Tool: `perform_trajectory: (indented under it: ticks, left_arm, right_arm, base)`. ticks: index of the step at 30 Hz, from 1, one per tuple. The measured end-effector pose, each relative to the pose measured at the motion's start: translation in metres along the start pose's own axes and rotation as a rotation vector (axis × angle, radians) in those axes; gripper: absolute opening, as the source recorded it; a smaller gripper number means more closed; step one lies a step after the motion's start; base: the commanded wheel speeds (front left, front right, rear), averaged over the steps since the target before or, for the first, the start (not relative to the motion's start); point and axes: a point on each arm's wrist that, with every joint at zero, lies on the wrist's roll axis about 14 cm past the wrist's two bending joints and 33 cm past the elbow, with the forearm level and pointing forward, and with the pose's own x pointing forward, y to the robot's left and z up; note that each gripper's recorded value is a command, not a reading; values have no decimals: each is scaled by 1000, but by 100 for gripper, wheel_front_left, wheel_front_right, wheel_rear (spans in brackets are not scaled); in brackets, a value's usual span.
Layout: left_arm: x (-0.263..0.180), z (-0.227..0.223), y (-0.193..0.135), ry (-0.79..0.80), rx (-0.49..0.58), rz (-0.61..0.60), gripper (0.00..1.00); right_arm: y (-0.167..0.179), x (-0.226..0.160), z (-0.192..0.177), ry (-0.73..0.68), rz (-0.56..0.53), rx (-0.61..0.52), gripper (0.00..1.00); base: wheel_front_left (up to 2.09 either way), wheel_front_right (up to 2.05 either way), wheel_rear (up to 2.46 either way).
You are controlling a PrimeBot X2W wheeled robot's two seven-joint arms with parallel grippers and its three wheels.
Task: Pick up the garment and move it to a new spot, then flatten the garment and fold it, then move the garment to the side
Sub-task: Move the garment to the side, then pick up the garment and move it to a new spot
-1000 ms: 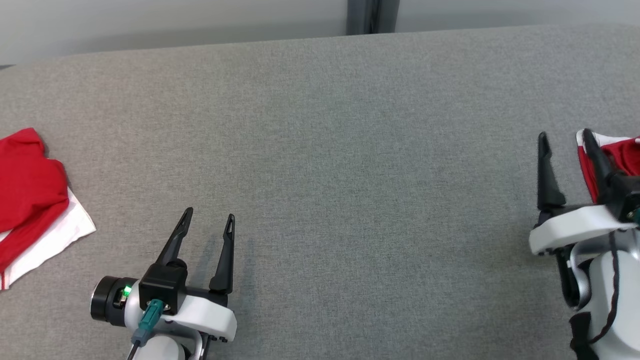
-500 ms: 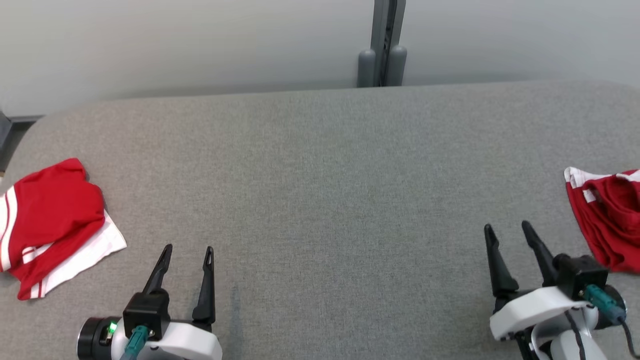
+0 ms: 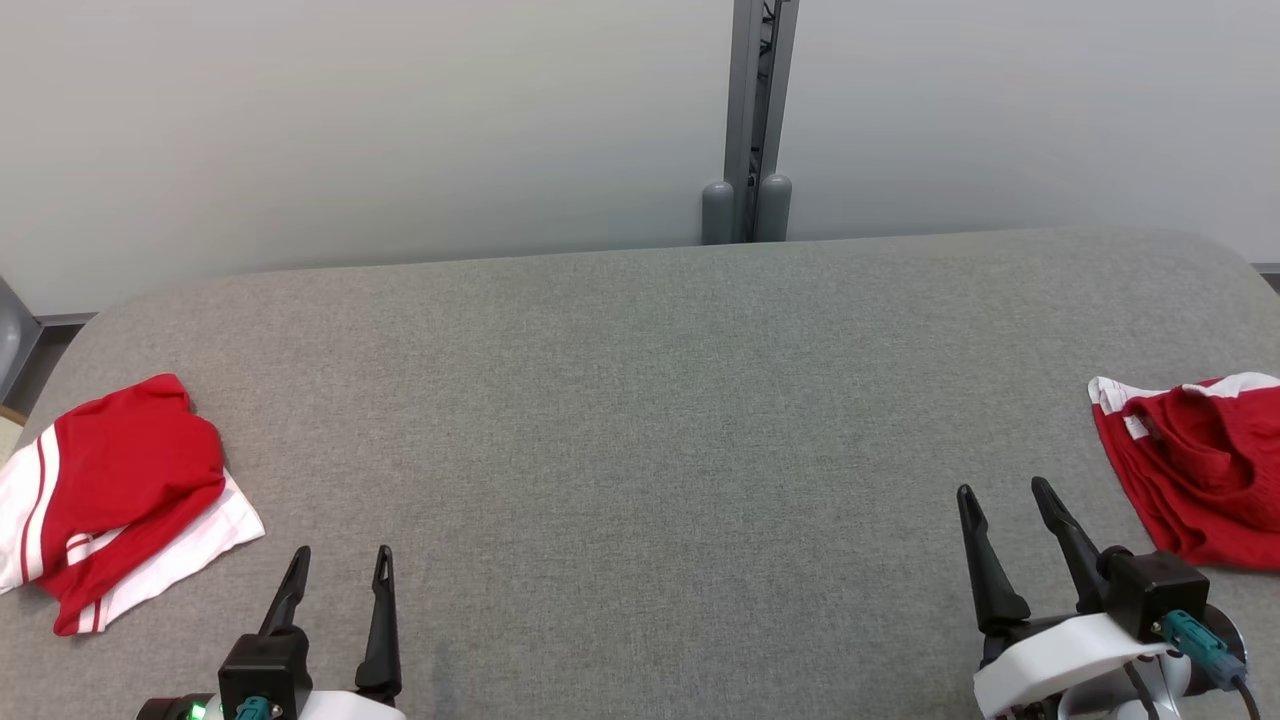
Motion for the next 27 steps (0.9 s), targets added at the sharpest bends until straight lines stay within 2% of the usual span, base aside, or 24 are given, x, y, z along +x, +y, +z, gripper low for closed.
perform_trajectory:
  ticks: [15,21,27]
  left_arm:
    - [-3,-3,8,11,-7,29,100]
    - [-13,-7,30,19,-21,105,100]
    - [-39,-12,70,32,-21,240,100]
  right_arm:
    - [11,0,-6,16,33,8,100]
    - [34,12,-12,33,105,9,100]
    - [80,25,-22,63,243,14,100]
  base:
    - [0,0,0]
    - [0,0,0]
    - [0,0,0]
